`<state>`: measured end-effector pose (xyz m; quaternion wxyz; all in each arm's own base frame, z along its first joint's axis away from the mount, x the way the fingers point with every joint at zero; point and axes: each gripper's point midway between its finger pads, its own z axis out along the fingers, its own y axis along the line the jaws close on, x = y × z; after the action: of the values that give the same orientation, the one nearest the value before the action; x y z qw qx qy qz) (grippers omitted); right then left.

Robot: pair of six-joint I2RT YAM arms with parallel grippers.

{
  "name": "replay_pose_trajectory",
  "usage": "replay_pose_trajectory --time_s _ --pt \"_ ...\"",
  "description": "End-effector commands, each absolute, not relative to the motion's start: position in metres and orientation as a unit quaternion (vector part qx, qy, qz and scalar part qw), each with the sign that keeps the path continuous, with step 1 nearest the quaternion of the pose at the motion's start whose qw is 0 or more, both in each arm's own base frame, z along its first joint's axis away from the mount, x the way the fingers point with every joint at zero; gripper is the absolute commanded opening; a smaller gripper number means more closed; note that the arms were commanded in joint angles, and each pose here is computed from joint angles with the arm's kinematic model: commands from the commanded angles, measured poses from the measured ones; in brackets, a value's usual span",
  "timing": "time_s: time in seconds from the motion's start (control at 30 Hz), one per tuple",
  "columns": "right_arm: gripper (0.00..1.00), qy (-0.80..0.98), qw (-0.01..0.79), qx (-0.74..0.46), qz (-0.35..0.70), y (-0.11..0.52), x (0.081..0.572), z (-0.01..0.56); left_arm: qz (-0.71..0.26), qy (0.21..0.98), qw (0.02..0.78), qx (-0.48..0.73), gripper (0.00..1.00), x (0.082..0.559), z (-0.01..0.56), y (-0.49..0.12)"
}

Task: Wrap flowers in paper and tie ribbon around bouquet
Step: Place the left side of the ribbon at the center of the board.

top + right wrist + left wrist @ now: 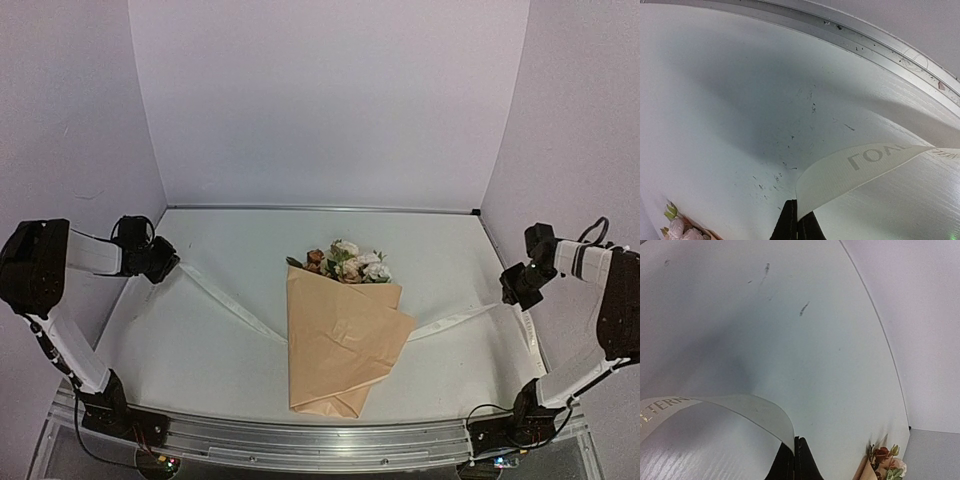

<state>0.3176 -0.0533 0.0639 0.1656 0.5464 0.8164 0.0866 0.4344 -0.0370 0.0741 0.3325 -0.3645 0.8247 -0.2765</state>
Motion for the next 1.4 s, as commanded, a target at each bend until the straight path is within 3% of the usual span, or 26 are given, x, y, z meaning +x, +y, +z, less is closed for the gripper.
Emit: replay_pose_trajectory --time_s 0.0,0.33,0.57,0.67,0.87,0.97,1.13,1.37 --pt "0.0 0.828 0.183 0.524 0.086 -0.052 0.307 0.087 -0.338 0.8 0.412 -0.275 0.0 0.456 0.145 -0.065" --pt "0.0 0.897 0.188 0.378 0.129 0.019 0.289 0.116 -0.394 0.781 0.478 -0.076 0.0 0.436 0.218 -0.142" --pt "0.0 0.929 0.168 0.29 0.158 0.068 0.288 0.123 -0.45 0.722 0.496 0.175 0.0 0.38 0.281 -0.269" --pt "0.0 0.932 0.15 0.28 0.173 0.077 0.296 0.122 -0.472 0.688 0.466 0.293 0.0 0.34 0.296 -0.346" --pt "0.0 0.935 0.114 0.28 0.184 0.088 0.313 0.111 -0.471 0.599 0.361 0.537 0.0 0.237 0.266 -0.497" --pt "0.0 0.937 0.099 0.28 0.183 0.091 0.316 0.103 -0.455 0.574 0.298 0.612 0.0 0.204 0.22 -0.535" --pt "0.0 0.937 0.077 0.279 0.194 0.099 0.328 0.097 -0.417 0.568 0.246 0.666 0.0 0.184 0.162 -0.559" --pt "0.0 0.936 0.067 0.27 0.215 0.113 0.353 0.104 -0.383 0.541 0.255 0.704 0.0 0.172 0.146 -0.579"
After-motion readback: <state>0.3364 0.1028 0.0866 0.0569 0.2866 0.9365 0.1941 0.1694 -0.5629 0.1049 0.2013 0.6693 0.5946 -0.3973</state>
